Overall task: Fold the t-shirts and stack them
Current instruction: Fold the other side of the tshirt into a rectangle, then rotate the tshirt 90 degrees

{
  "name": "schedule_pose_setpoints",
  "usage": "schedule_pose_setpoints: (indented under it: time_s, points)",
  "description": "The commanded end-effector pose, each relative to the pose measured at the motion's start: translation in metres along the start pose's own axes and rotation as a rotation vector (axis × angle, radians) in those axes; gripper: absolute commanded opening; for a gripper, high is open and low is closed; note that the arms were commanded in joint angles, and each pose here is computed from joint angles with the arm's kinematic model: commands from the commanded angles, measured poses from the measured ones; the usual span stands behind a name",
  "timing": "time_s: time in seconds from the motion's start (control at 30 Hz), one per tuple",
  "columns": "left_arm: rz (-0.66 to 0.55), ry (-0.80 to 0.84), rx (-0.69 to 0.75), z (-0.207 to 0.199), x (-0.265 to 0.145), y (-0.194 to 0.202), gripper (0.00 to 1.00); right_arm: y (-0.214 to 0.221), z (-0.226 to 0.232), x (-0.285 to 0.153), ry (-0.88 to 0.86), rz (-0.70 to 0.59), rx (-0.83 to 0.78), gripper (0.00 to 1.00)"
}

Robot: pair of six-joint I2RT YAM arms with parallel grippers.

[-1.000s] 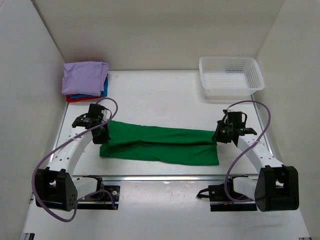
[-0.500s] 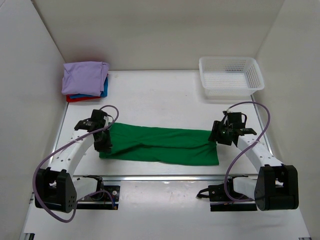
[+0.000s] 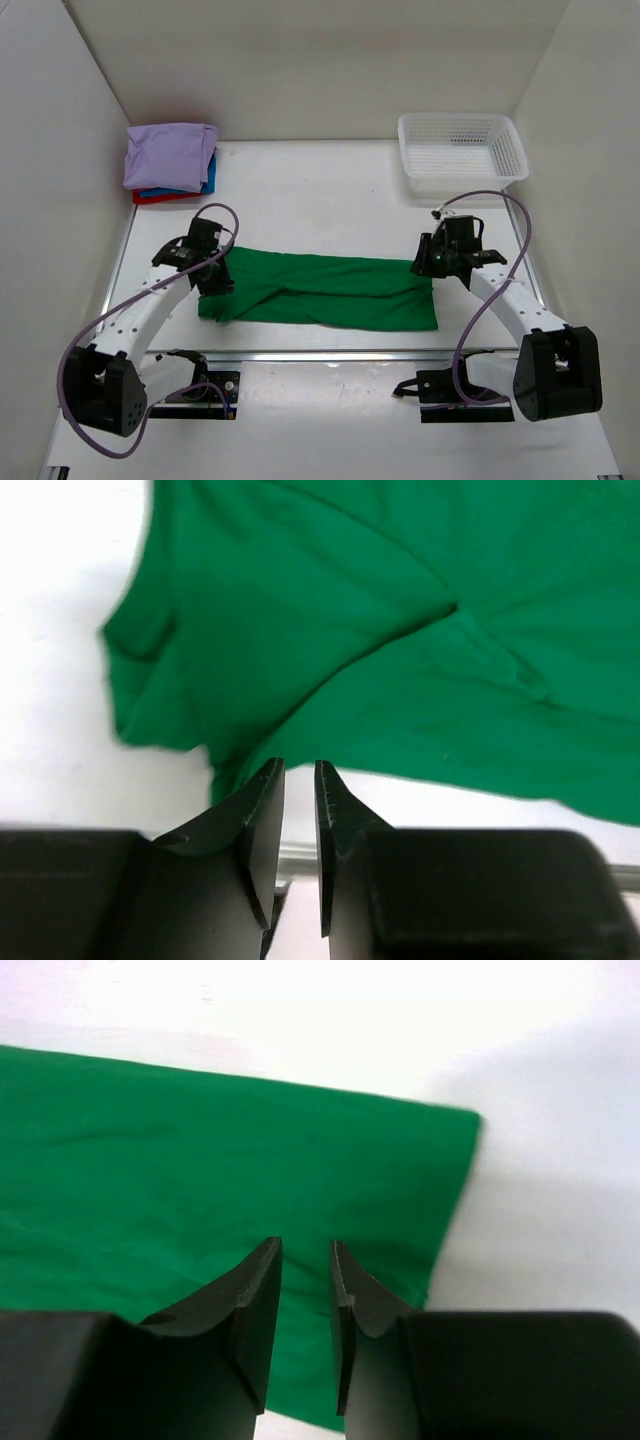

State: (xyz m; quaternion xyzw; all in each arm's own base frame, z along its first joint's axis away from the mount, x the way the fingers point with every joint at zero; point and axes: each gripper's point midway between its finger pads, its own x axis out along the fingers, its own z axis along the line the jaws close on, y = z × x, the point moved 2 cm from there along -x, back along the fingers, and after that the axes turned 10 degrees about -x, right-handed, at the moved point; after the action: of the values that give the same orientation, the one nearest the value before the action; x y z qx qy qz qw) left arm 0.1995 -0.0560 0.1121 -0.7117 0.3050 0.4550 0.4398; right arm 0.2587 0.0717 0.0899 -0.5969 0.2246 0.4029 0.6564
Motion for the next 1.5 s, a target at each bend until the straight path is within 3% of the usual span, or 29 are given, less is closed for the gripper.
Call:
schedule_pose_setpoints:
  time_s: [0.0,0.23,0.63,0.83,1.0,1.13,1.33,1.47]
  points:
    - [-0.011,0.048,-0.051,-0.018,0.021,0.002,0.29,-0.016,0.022,0.011,-0.085,-0.06,-0.055,0.22]
    - [-0.04,-0.1,-0.035,-0.012,0.054,0.001,0.32,0.007,0.027,0.037,-0.057,0.044,-0.063,0.28]
    - [-0.101,-0.28,0.023,-0.029,0.103,-0.019,0.32,0.052,0.022,0.033,0.03,0.186,-0.045,0.38]
    - [-0.077,-0.186,-0.003,-0.072,0.131,-0.039,0.29,0.071,0.029,0.029,0.063,0.258,0.0,0.46]
    - [-0.022,-0.146,0.071,-0.118,0.153,-0.058,0.28,0.092,0.038,0.027,0.054,0.32,0.013,0.48]
    - [-0.02,-0.102,0.113,-0.161,0.173,-0.095,0.27,0.099,0.056,0.024,0.029,0.338,0.019,0.48]
    - [0.017,-0.081,0.174,-0.194,0.188,-0.132,0.27,0.109,0.099,0.02,-0.046,0.344,0.017,0.48]
    - [-0.03,0.0,0.203,-0.243,0.2,-0.187,0.28,0.129,0.124,0.025,-0.07,0.388,-0.031,0.49]
